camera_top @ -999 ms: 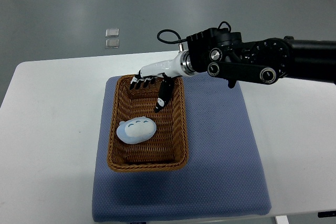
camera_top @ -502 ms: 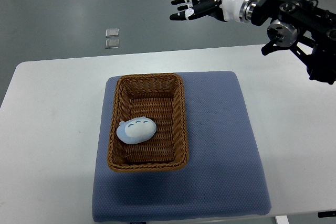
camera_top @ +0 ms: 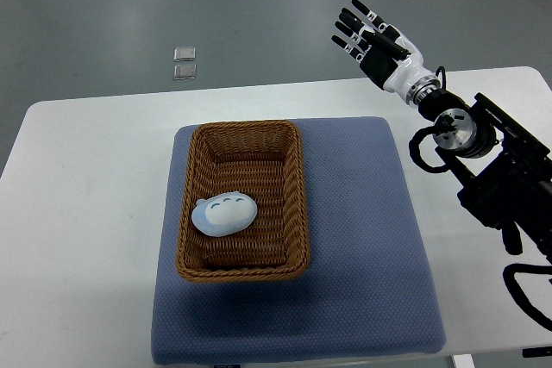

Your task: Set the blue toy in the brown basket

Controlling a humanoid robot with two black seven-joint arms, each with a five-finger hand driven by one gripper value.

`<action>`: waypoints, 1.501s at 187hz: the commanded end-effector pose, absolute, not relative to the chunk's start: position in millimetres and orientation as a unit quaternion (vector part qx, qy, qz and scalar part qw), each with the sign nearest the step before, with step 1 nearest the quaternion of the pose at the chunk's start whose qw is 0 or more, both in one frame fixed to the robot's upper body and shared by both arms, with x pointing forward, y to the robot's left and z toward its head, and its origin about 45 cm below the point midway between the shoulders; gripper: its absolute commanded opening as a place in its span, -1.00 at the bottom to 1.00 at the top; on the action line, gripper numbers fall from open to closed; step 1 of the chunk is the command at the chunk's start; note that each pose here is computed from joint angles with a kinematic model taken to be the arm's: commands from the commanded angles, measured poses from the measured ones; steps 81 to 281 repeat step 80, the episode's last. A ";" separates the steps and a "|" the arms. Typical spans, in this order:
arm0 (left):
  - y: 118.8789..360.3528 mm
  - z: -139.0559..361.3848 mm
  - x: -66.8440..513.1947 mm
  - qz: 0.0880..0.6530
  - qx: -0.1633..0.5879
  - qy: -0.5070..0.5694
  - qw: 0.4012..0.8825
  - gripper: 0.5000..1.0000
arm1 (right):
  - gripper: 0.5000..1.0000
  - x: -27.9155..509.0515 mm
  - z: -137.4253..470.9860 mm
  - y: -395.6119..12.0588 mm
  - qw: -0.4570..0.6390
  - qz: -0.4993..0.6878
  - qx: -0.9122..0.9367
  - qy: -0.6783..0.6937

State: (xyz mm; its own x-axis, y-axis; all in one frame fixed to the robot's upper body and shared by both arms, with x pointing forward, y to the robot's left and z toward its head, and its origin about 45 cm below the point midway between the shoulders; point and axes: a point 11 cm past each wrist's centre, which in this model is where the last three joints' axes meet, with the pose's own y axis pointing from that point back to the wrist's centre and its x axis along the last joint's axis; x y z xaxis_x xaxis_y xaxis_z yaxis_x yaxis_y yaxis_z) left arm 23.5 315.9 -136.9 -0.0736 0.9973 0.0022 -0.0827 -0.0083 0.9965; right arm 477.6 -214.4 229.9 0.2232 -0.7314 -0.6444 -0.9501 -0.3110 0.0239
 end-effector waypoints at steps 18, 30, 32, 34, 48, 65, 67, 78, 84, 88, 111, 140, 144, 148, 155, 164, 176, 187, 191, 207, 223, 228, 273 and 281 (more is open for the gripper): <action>316.4 -136.9 23.5 0.540 0.462 0.495 0.500 1.00 | 0.64 464.6 204.2 -207.8 0.199 0.308 -0.747 0.554; 315.8 -136.9 23.6 0.540 0.461 0.496 0.500 1.00 | 0.64 462.7 198.6 -209.3 0.198 0.311 -0.744 0.558; 315.8 -136.9 23.6 0.540 0.461 0.496 0.500 1.00 | 0.64 462.3 197.5 -209.8 0.198 0.311 -0.743 0.558; 315.8 -136.9 23.6 0.540 0.461 0.496 0.500 1.00 | 0.64 462.1 197.4 -208.8 0.198 0.311 -0.744 0.557; 315.8 -136.9 23.6 0.540 0.461 0.496 0.500 1.00 | 0.64 460.3 193.1 -210.5 0.196 0.314 -0.741 0.560; 315.8 -136.9 23.6 0.540 0.461 0.496 0.500 1.00 | 0.64 458.8 190.6 -208.0 0.196 0.317 -0.741 0.559; 315.8 -136.9 23.6 0.540 0.461 0.496 0.500 1.00 | 0.64 458.8 190.6 -208.0 0.196 0.317 -0.741 0.559; 315.8 -136.9 23.6 0.540 0.461 0.496 0.500 1.00 | 0.64 458.7 190.5 -207.3 0.196 0.318 -0.741 0.558; 315.8 -136.9 23.6 0.540 0.461 0.496 0.500 1.00 | 0.64 458.8 190.6 -207.4 0.197 0.317 -0.741 0.559; 315.8 -136.9 23.6 0.540 0.461 0.496 0.500 1.00 | 0.64 458.8 190.6 -207.4 0.197 0.317 -0.741 0.559; 315.8 -136.9 23.6 0.540 0.461 0.496 0.500 1.00 | 0.64 458.8 190.6 -207.4 0.197 0.317 -0.741 0.559; 315.8 -136.9 23.6 0.540 0.461 0.496 0.500 1.00 | 0.64 458.8 190.6 -207.4 0.197 0.317 -0.741 0.559; 315.8 -136.9 23.6 0.540 0.461 0.496 0.500 1.00 | 0.64 458.8 190.6 -207.4 0.197 0.317 -0.741 0.559; 315.8 -136.9 23.6 0.540 0.461 0.496 0.500 1.00 | 0.64 458.8 190.6 -207.4 0.197 0.317 -0.741 0.559; 315.8 -136.9 23.6 0.540 0.461 0.496 0.500 1.00 | 0.64 458.8 190.6 -207.4 0.197 0.317 -0.741 0.559; 315.8 -136.9 23.6 0.540 0.461 0.496 0.500 1.00 | 0.64 458.8 190.6 -207.4 0.197 0.317 -0.741 0.559; 315.8 -136.9 23.6 0.540 0.461 0.496 0.500 1.00 | 0.64 458.8 190.6 -207.4 0.197 0.317 -0.741 0.559; 315.8 -136.9 23.6 0.540 0.461 0.496 0.500 1.00 | 0.64 458.8 190.6 -207.4 0.197 0.317 -0.741 0.559; 315.8 -136.9 23.6 0.540 0.461 0.496 0.500 1.00 | 0.64 458.8 190.6 -207.4 0.197 0.317 -0.741 0.559; 315.8 -136.9 23.6 0.540 0.461 0.496 0.500 1.00 | 0.64 458.8 190.6 -207.4 0.197 0.317 -0.741 0.559; 315.8 -136.9 23.6 0.540 0.461 0.496 0.500 1.00 | 0.64 458.8 190.6 -207.4 0.197 0.317 -0.741 0.559; 315.8 -136.9 23.6 0.540 0.461 0.496 0.500 1.00 | 0.64 458.8 190.6 -207.4 0.197 0.317 -0.741 0.559; 315.8 -136.9 23.6 0.540 0.461 0.496 0.500 1.00 | 0.64 458.8 190.6 -207.4 0.197 0.317 -0.741 0.559; 315.8 -136.9 23.6 0.540 0.461 0.496 0.500 1.00 | 0.64 458.8 190.6 -207.4 0.197 0.317 -0.741 0.559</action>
